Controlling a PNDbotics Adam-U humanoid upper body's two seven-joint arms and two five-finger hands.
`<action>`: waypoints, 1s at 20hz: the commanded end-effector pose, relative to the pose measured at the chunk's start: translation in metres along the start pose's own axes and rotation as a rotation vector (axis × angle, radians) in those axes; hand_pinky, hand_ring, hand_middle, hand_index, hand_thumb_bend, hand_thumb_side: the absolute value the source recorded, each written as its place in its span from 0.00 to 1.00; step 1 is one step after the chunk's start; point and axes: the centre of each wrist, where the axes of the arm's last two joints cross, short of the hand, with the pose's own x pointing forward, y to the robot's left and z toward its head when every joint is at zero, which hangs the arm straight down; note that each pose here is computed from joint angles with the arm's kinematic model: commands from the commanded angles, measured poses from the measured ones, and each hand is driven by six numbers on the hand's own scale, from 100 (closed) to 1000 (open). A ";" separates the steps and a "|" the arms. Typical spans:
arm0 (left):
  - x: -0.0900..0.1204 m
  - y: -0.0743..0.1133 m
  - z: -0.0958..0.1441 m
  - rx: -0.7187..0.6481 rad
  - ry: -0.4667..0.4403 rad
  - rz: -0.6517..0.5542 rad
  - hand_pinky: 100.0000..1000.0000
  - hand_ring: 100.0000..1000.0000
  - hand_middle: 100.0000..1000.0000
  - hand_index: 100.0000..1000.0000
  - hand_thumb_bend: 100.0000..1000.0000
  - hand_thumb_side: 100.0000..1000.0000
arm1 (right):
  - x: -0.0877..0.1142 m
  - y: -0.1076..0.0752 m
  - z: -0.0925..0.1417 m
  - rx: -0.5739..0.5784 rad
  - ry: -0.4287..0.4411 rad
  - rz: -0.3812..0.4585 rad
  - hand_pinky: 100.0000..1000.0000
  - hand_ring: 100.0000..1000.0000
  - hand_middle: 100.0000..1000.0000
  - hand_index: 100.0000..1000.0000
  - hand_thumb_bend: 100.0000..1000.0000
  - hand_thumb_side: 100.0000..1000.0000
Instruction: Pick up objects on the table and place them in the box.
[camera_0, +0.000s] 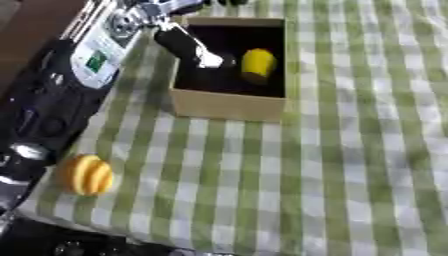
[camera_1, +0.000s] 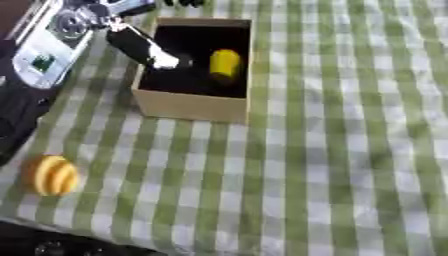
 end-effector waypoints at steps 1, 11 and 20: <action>0.011 0.042 0.044 0.068 -0.011 -0.055 0.72 0.78 0.72 0.86 0.36 0.33 | 0.005 -0.006 -0.004 0.000 -0.021 0.025 0.91 0.81 0.66 0.83 0.00 0.47; 0.008 0.009 0.170 -0.095 0.074 -0.069 0.72 0.78 0.71 0.85 0.45 0.37 | 0.005 -0.008 -0.009 -0.010 -0.046 0.039 0.91 0.81 0.66 0.83 0.00 0.47; -0.001 -0.046 0.223 -0.273 0.227 -0.045 0.74 0.81 0.73 0.85 0.49 0.24 | 0.005 -0.008 -0.008 -0.033 -0.046 0.039 0.91 0.81 0.66 0.83 0.00 0.47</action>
